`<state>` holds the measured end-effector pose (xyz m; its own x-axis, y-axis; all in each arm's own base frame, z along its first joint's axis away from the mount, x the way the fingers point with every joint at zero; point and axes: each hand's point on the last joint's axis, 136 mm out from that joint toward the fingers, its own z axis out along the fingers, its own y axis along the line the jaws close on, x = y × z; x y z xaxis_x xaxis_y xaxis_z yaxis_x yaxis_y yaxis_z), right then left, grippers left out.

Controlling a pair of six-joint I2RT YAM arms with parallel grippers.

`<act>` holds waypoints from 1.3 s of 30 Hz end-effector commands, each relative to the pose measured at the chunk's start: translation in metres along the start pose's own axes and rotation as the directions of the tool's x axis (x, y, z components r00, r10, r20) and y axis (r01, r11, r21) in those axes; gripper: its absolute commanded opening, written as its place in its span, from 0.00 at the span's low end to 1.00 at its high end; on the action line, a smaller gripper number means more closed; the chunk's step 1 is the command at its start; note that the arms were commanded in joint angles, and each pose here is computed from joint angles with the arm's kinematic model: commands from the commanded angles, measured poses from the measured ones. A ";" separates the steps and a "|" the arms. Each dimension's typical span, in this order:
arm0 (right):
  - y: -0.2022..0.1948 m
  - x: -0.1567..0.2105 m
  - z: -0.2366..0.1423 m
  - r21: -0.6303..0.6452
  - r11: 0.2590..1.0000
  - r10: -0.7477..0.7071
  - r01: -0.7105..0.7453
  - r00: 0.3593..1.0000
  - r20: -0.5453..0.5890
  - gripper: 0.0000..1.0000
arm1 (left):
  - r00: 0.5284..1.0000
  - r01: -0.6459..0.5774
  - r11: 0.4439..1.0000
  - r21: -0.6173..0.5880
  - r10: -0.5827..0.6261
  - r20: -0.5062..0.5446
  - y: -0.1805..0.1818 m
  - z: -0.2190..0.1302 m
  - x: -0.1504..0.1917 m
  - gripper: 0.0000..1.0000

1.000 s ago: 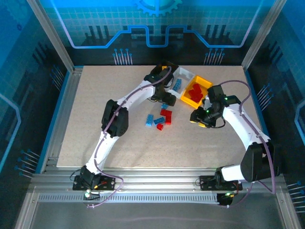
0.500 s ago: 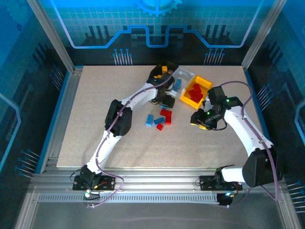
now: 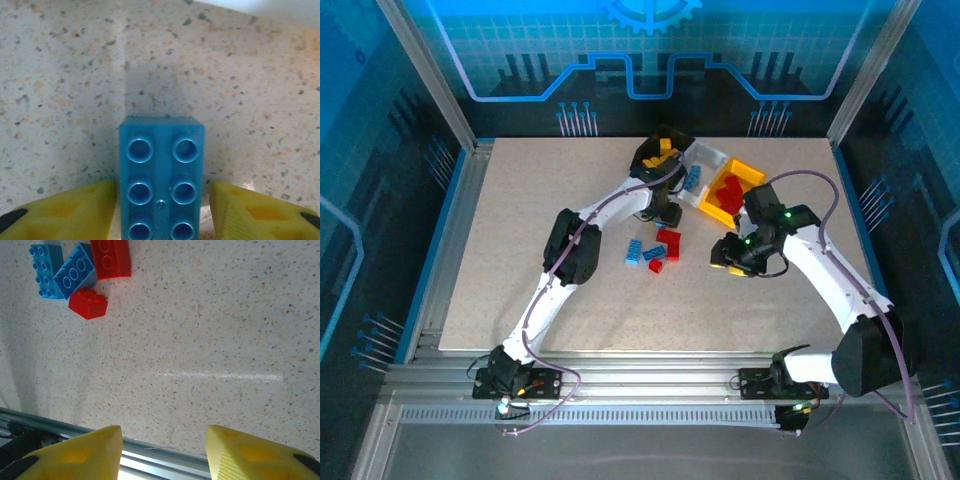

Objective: Sort the legos into containers by color

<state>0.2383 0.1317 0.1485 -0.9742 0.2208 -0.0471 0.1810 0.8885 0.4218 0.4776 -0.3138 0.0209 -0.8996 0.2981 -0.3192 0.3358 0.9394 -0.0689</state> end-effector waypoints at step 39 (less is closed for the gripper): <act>-0.011 0.025 0.043 0.005 1.000 0.016 -0.016 0.998 -0.061 0.52 | 0.636 0.474 0.230 0.850 -0.757 -0.150 -0.033 -0.105 -0.184 0.41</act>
<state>0.2186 0.1404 0.1013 -0.9777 0.2089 0.0209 0.1994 0.8929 0.4038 0.5963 -0.3708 0.1814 -0.8636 -0.4998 -0.0658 -0.0848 0.2726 -0.9584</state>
